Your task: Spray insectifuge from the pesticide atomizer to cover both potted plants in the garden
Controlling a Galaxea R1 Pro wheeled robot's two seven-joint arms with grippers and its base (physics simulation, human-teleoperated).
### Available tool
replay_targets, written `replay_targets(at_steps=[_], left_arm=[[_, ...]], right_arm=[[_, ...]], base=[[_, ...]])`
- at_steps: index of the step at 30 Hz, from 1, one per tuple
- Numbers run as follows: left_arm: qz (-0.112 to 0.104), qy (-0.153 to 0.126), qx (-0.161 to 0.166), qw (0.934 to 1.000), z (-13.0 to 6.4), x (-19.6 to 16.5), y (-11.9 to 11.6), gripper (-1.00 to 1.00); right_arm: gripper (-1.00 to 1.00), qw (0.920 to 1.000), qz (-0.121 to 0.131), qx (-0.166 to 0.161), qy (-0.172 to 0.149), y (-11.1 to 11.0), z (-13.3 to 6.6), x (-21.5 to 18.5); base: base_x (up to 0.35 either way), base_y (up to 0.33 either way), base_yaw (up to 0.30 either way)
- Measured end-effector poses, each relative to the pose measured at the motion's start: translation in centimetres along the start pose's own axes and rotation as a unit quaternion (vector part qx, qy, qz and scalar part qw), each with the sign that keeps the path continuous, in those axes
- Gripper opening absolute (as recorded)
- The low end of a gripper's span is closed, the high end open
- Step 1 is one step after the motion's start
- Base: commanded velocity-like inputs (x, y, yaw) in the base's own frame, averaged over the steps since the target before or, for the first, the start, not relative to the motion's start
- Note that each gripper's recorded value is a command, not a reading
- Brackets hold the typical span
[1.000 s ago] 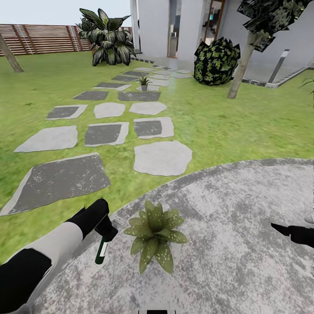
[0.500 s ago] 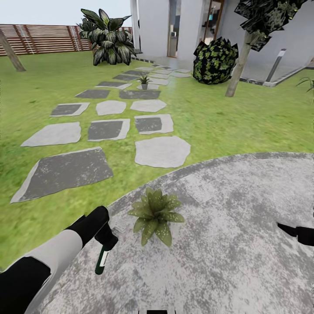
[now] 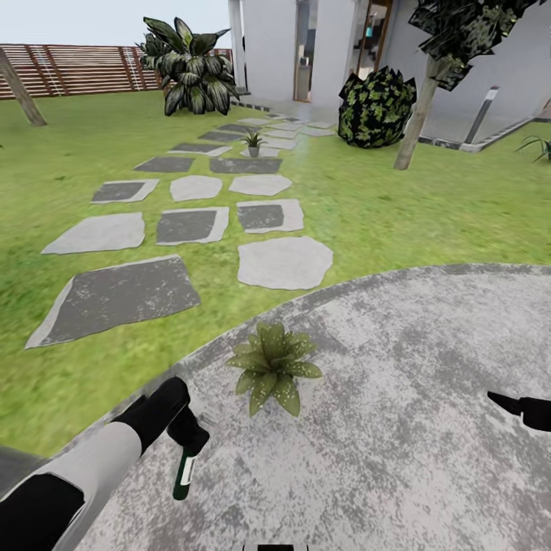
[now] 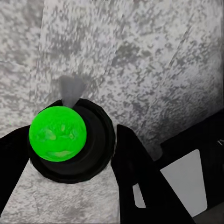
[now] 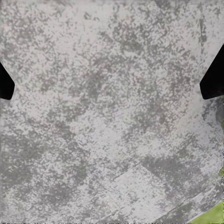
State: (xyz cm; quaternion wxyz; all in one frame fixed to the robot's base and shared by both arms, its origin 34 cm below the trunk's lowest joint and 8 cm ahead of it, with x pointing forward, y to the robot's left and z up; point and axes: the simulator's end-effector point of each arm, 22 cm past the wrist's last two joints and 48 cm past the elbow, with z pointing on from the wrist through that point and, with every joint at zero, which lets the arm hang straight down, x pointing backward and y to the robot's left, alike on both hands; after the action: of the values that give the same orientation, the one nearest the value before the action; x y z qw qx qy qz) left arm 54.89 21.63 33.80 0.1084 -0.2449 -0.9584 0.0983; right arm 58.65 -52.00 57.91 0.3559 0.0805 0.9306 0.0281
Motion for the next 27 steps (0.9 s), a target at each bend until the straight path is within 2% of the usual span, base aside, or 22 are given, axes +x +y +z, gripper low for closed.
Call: replay_targets(at_steps=[9,27], left_arm=[[0.036,-0.038,0.009,0.9986,0.7,-0.2,-3.0,-1.00],[0.040,-0.050,0.002,0.9980,-0.5,-0.6,-3.2,-1.00]], right_arm=[[1.00,1.0000,0.000,-0.003,-0.006,0.3,-0.4,-0.5],[1.00,0.9998,-0.001,-0.007,-0.019,0.5,-1.3,-1.4]], base=[[0.000,0.000,0.000],[0.000,0.000,0.000]])
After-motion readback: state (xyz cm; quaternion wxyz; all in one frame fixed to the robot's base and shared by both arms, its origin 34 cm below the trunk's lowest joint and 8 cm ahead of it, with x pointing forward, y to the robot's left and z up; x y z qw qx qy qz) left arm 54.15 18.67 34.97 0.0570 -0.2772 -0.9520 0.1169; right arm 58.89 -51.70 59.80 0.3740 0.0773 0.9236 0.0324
